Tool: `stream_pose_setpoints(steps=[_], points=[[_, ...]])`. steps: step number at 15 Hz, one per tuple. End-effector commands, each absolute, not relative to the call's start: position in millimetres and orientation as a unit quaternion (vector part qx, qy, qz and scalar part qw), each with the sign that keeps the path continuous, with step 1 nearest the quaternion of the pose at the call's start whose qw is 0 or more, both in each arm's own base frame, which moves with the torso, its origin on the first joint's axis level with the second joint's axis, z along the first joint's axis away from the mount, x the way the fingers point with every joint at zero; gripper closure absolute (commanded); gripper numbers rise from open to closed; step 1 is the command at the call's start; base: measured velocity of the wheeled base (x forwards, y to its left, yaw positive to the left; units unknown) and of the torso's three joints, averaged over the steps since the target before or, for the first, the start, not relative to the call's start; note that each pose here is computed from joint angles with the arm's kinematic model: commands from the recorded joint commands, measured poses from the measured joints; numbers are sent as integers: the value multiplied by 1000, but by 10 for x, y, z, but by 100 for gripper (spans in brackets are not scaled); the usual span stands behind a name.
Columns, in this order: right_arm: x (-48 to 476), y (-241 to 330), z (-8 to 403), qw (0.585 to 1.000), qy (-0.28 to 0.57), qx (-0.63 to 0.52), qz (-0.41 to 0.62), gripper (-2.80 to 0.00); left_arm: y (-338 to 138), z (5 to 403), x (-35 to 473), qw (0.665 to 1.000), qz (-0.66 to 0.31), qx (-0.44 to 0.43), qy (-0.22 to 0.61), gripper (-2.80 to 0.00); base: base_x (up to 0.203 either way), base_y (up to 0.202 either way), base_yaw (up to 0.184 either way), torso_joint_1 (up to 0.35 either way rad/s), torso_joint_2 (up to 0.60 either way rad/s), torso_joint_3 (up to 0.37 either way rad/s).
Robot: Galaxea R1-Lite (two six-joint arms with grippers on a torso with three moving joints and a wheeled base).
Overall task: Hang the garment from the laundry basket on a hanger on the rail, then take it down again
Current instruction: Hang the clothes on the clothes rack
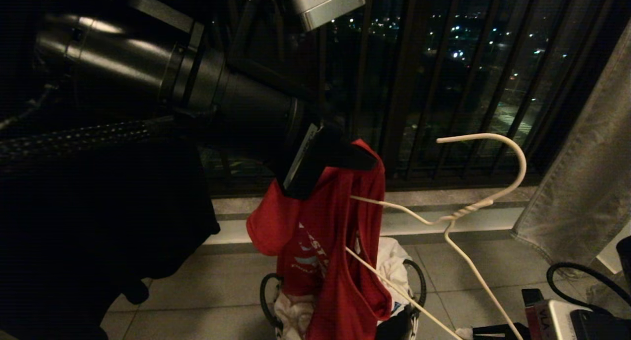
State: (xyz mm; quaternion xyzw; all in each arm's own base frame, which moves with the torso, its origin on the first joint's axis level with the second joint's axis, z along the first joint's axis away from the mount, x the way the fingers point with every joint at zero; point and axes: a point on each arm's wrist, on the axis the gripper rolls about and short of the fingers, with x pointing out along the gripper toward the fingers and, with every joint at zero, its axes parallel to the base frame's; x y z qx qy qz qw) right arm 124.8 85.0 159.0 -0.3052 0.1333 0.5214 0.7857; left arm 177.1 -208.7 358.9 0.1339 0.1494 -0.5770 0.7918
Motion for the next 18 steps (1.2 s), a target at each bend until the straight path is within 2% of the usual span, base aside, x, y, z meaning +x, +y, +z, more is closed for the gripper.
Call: stream_pose_setpoints(steps=[1,7,11,18], points=[[1342,896,1532,780,150,-308,524,0,-2161,3592,1832,791,-578,136,147,0,0,0,0,0,0,0],[1762,1148,1592,778,123,-324,525,0,-2265,3529,1947,785,-580,165,142,0,0,0,0,0,0,0],[1889,1240,1557,775,122,-323,528,0,-2338,3418,2071,783,-576,179,150,0,0,0,0,0,0,0],[1955,1295,1516,774,122,-324,530,0,-2292,3478,2017,785,-577,178,143,0,0,0,0,0,0,0]])
